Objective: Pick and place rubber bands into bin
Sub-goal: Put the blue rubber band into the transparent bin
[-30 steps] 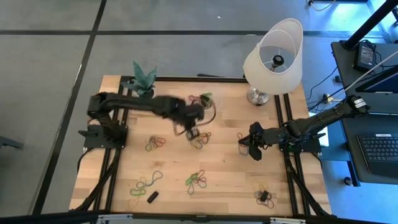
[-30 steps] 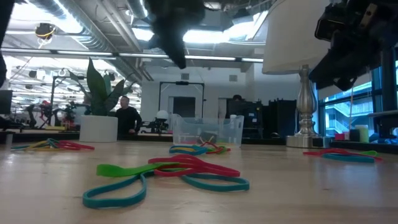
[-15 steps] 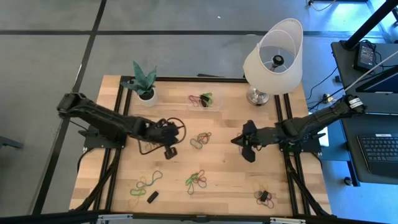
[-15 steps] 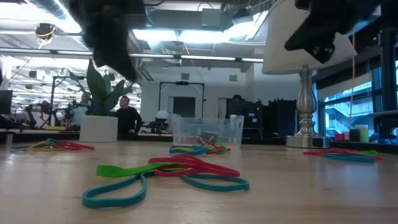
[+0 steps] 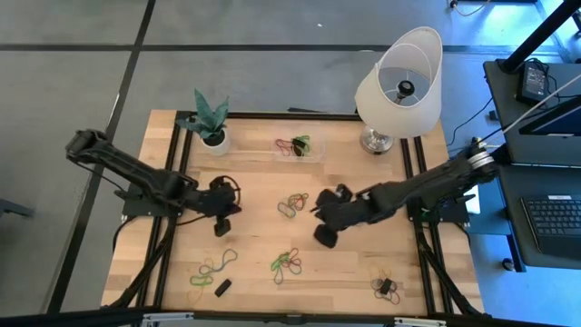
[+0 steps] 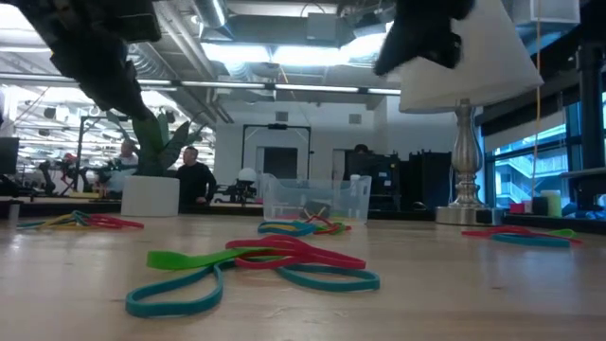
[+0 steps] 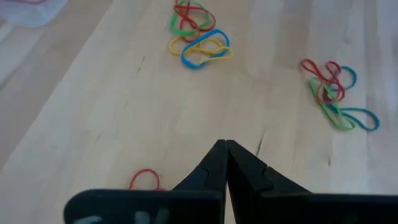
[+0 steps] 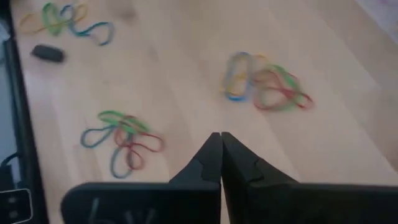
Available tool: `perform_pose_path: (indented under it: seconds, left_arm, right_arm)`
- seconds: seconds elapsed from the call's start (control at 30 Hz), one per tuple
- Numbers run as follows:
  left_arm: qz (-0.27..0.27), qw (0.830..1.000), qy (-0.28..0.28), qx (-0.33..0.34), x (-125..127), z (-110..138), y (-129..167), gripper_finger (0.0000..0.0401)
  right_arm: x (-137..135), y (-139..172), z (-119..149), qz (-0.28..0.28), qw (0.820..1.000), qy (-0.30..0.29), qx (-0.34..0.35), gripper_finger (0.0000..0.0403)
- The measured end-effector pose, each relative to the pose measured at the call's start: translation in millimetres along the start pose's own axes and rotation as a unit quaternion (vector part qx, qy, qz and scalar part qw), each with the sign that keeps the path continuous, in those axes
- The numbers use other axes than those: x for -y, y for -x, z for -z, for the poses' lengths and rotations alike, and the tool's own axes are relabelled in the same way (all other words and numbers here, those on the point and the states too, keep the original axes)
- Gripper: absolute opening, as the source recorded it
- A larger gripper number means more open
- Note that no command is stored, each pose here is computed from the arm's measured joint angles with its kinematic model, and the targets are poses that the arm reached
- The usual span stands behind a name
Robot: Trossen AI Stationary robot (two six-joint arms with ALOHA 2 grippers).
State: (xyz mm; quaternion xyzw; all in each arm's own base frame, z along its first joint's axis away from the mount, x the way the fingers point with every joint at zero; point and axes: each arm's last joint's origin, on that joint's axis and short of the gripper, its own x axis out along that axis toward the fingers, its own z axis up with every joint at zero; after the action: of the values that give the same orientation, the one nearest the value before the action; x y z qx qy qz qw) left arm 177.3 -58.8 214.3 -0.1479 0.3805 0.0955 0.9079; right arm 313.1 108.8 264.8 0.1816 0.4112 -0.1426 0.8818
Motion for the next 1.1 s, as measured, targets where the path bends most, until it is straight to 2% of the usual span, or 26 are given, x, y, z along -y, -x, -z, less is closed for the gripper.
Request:
perform_pose_path:
  seconds: [0.2, 0.4, 0.67, 0.97, 1.1]
  left_arm:
    - [0.011, 1.000, -0.028, 0.008, -4.3, 5.9, 7.4, 0.0002]
    - [0.029, 0.999, -0.045, -0.002, -3.5, 6.4, 8.1, 0.0002]
    - [0.041, 0.997, -0.053, -0.028, -4.1, 9.8, 8.0, 0.0002]
    - [0.042, 0.997, -0.050, -0.031, -4.2, 10.0, 8.0, 0.0002]
    - [0.042, 0.997, -0.049, -0.030, -4.1, 10.0, 8.0, 0.0002]
  right_arm:
    - [-51.9, -30.1, -5.5, -0.029, 0.992, 0.124, -0.021, 0.0002]
    - [-81.6, -69.8, 20.3, -0.052, 0.980, 0.162, -0.099, 0.0015]
    - [-97.2, -103.0, 56.3, -0.062, 0.964, 0.215, -0.144, 0.0039]
    - [-110.8, -124.5, 63.0, -0.111, 0.959, 0.237, -0.104, 0.0083]
    - [-109.6, -132.6, 69.1, -0.105, 0.957, 0.243, -0.115, 0.0092]
